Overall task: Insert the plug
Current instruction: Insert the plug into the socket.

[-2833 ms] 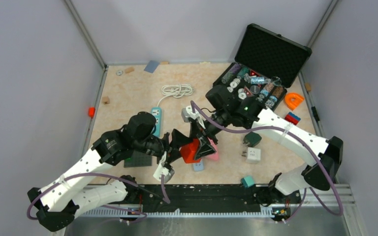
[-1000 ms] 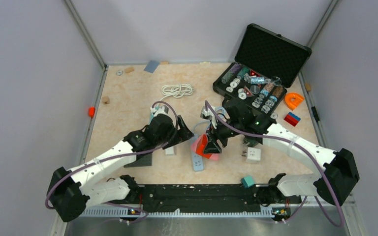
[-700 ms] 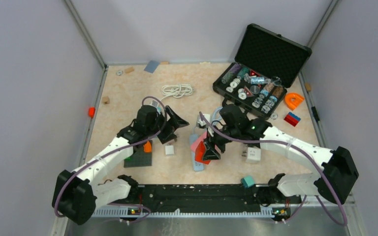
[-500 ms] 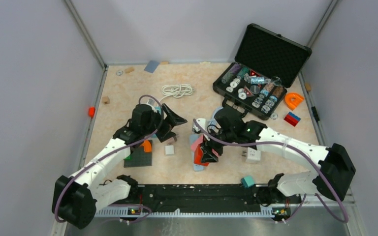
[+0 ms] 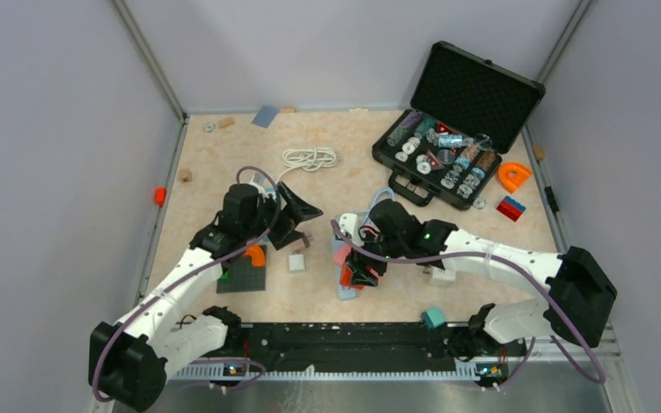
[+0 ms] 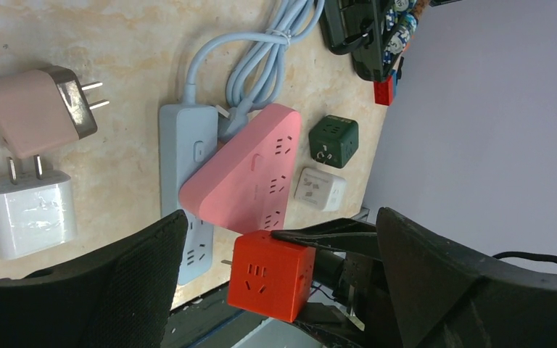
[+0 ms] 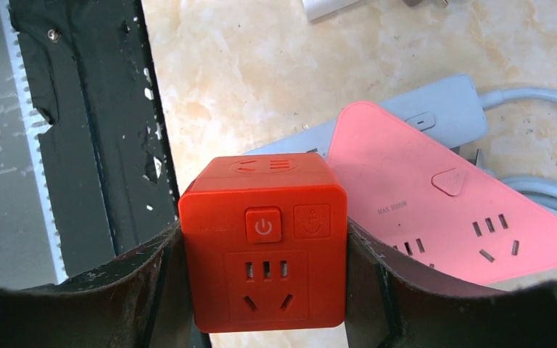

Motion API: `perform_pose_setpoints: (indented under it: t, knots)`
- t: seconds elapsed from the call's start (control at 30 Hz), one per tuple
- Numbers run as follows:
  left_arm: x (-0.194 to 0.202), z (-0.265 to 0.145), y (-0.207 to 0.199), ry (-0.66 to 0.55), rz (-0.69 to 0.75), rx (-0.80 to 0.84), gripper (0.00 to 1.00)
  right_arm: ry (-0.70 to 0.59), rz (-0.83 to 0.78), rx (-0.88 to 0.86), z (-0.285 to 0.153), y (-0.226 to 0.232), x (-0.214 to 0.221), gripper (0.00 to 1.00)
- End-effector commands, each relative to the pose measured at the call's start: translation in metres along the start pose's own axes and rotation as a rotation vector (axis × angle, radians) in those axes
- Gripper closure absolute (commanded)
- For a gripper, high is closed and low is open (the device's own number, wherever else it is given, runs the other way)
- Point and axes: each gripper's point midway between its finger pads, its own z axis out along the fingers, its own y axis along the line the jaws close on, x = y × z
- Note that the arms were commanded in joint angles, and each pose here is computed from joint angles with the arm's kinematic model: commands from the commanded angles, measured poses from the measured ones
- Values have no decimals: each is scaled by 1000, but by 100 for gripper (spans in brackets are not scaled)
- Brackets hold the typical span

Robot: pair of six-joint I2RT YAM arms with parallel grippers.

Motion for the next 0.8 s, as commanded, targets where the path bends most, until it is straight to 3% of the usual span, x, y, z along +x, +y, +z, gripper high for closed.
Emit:
perform_pose_setpoints:
  t: [0.0, 0.77]
  knots:
    - [-6, -6, -5, -40, 20, 25, 1, -108, -34, -2, 1, 2, -24, 100]
    - [-1, -11, 2, -42, 16, 18, 1, -86, -107, -62, 20, 8, -10, 100]
